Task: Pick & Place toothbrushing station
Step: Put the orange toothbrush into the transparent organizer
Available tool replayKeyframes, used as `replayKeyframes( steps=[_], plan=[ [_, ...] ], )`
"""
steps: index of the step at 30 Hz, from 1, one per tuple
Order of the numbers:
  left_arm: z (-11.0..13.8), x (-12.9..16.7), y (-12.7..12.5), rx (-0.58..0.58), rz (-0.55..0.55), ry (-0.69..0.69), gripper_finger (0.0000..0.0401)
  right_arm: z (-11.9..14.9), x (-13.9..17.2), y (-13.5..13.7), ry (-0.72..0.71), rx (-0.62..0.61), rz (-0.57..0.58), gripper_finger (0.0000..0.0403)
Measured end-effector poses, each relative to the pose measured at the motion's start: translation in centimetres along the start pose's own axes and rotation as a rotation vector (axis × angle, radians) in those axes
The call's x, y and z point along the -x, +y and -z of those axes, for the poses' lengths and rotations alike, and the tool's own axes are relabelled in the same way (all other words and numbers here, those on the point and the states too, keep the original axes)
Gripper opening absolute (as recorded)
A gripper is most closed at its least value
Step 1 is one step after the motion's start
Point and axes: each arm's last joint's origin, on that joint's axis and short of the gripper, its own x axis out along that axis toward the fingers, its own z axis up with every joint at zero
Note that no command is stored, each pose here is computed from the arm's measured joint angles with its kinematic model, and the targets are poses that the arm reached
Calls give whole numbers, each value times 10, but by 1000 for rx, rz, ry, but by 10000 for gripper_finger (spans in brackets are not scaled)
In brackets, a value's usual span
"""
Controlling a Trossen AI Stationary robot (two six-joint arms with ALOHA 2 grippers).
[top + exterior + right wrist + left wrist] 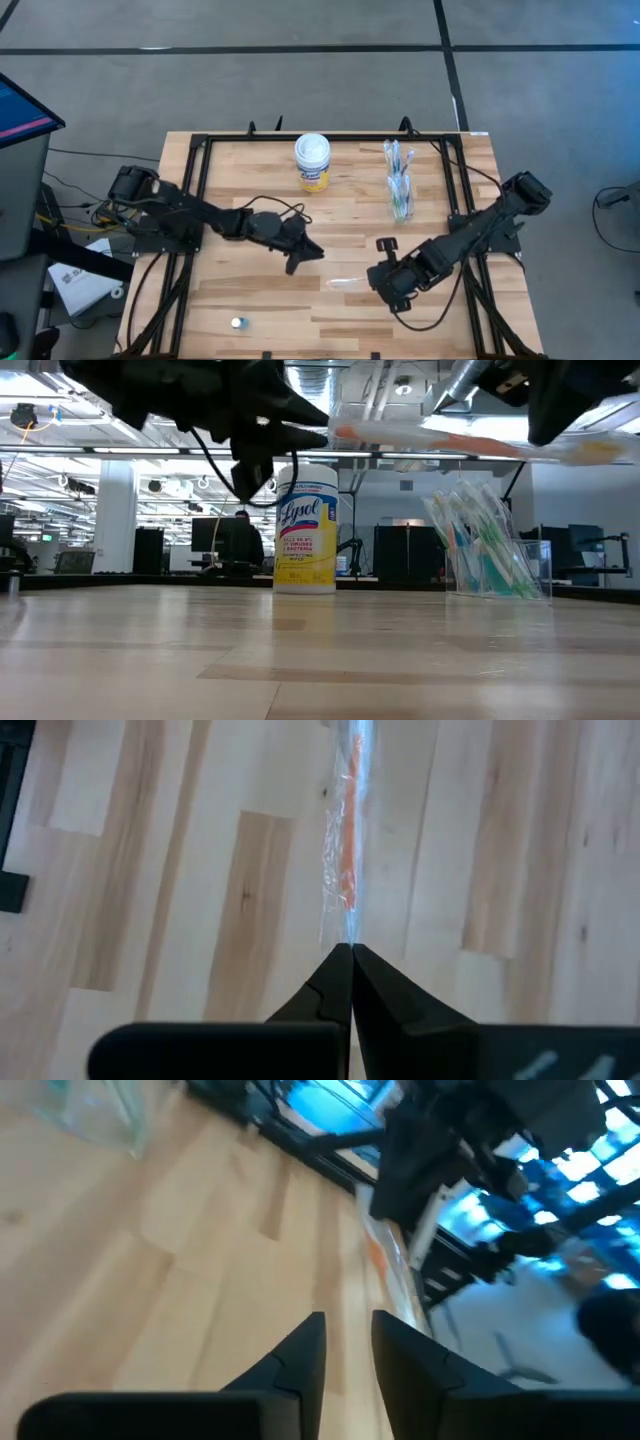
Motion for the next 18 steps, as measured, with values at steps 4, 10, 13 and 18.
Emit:
replayKeyframes(
  steps=[4, 10, 13, 18],
  plan=[
    [1, -6, 11, 109, 63, 66, 99, -4, 1, -8, 12, 10, 10, 0],
    [-5, -19, 12, 175, 134, 105, 134, -7, -1, -18, 19, 14, 22, 0],
    [-8, -29, 10, 181, 140, 105, 146, -7, -2, -22, 23, 6, 27, 0],
    [-9, -47, 9, 201, 178, 144, 158, -7, -2, -24, 30, 17, 31, 0]
  ],
)
